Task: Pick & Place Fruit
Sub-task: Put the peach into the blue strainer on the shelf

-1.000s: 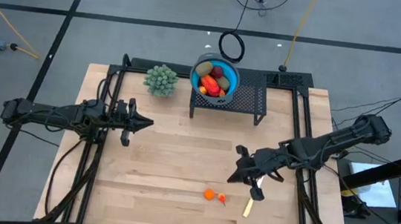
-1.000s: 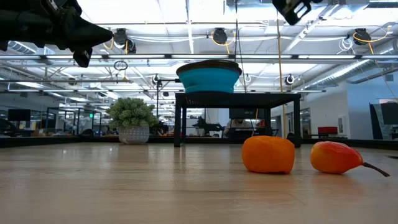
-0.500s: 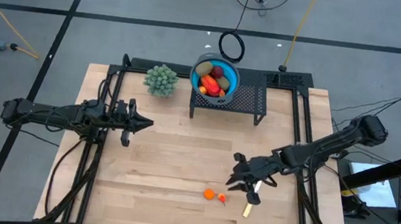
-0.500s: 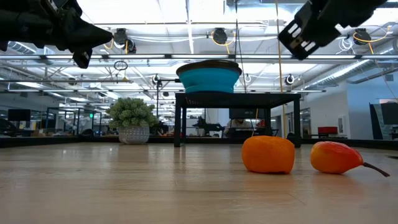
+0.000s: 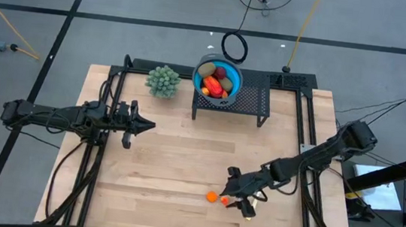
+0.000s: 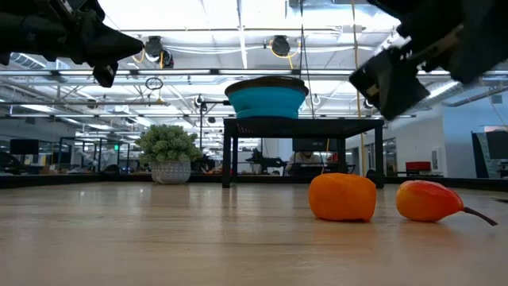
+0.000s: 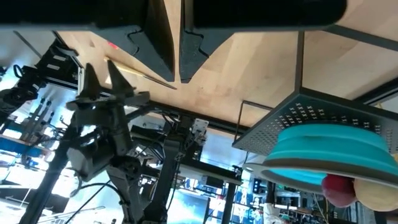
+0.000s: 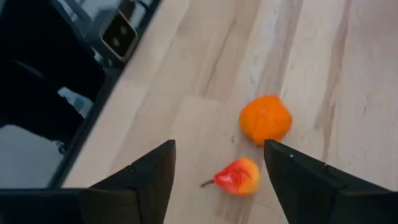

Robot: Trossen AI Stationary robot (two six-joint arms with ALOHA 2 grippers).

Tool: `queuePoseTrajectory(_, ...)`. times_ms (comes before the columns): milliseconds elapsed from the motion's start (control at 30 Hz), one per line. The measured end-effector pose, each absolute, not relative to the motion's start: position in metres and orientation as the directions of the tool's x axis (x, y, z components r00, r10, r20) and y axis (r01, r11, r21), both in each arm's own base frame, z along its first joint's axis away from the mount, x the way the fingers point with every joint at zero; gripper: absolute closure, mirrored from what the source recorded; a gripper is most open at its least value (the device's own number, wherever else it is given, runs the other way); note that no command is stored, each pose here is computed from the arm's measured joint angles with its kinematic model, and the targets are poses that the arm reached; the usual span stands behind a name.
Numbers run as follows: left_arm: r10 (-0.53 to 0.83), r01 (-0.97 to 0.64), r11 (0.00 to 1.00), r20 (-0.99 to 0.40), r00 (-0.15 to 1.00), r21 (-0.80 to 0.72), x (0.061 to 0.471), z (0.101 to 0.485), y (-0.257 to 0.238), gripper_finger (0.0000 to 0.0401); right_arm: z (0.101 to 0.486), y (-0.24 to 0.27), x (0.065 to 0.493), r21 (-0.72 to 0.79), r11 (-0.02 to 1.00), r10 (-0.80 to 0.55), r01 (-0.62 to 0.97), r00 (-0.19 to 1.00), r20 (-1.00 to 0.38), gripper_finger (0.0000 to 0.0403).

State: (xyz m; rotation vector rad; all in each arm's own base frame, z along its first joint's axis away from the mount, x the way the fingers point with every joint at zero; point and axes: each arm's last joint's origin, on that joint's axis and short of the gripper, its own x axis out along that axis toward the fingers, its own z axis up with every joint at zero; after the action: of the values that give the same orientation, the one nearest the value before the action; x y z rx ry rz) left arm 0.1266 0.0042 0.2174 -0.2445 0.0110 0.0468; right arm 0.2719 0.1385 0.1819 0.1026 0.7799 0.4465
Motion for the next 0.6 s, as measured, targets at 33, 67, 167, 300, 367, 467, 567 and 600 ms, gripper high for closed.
queuePoseTrajectory(33,0.043,-0.046,0.969,-0.016,0.999,-0.242,0.127,0.217,0.004,0.0380,0.179,0.139,0.272,0.249,0.903,0.421,-0.349,0.615,-0.666,0.0163)
queuePoseTrajectory(67,0.035,-0.038,0.970,-0.017,0.999,-0.242,0.127,0.217,0.004,0.0380,0.176,0.141,0.272,0.244,0.906,0.414,-0.345,0.611,-0.674,0.0161)
queuePoseTrajectory(167,0.020,-0.024,0.970,-0.017,1.000,-0.243,0.127,0.217,0.003,0.0380,0.168,0.141,0.274,0.241,0.926,0.374,-0.291,0.613,-0.696,0.0159)
queuePoseTrajectory(300,0.003,-0.007,0.969,-0.017,1.000,-0.246,0.127,0.217,0.003,0.0380,0.163,0.144,0.275,0.259,0.939,0.345,-0.228,0.618,-0.707,0.0161)
queuePoseTrajectory(367,0.002,-0.006,0.969,-0.017,1.000,-0.245,0.127,0.217,0.003,0.0380,0.162,0.146,0.273,0.258,0.945,0.327,-0.202,0.619,-0.714,0.0162)
queuePoseTrajectory(467,0.002,-0.006,0.970,-0.017,1.000,-0.242,0.127,0.217,0.003,0.0380,0.163,0.149,0.272,0.256,0.954,0.296,-0.158,0.642,-0.707,0.0162)
queuePoseTrajectory(567,0.002,-0.006,0.971,-0.017,1.000,-0.239,0.127,0.217,0.003,0.0380,0.162,0.153,0.270,0.255,0.958,0.275,-0.128,0.648,-0.710,0.0162)
queuePoseTrajectory(600,0.002,-0.006,0.971,-0.017,1.000,-0.239,0.127,0.217,0.003,0.0380,0.163,0.155,0.269,0.249,0.961,0.268,-0.124,0.654,-0.708,0.0162)
